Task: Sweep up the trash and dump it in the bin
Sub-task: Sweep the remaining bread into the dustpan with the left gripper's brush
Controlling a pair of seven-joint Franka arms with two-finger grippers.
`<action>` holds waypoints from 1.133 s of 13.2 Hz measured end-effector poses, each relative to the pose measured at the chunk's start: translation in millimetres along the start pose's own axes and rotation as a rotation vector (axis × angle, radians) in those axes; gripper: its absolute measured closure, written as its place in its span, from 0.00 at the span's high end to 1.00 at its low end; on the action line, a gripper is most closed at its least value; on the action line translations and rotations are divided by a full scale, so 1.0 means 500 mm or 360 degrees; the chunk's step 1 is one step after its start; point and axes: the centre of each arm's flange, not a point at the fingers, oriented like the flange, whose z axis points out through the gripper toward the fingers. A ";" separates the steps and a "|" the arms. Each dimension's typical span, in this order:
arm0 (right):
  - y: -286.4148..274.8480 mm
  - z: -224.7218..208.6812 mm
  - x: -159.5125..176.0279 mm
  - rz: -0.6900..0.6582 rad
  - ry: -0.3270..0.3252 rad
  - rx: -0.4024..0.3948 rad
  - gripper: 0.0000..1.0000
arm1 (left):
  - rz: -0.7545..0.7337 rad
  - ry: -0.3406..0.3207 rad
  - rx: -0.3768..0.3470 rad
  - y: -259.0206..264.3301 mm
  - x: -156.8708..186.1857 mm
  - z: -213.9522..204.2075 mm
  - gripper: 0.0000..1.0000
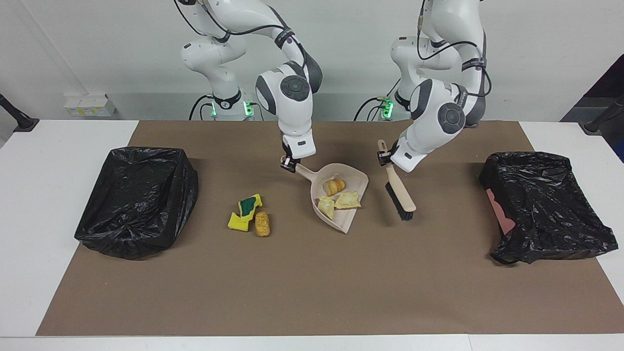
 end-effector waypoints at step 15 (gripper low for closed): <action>0.077 -0.050 -0.115 0.0006 -0.0020 -0.0010 0.33 | -0.0113 0.0083 -0.0006 0.180 -0.092 0.115 0.27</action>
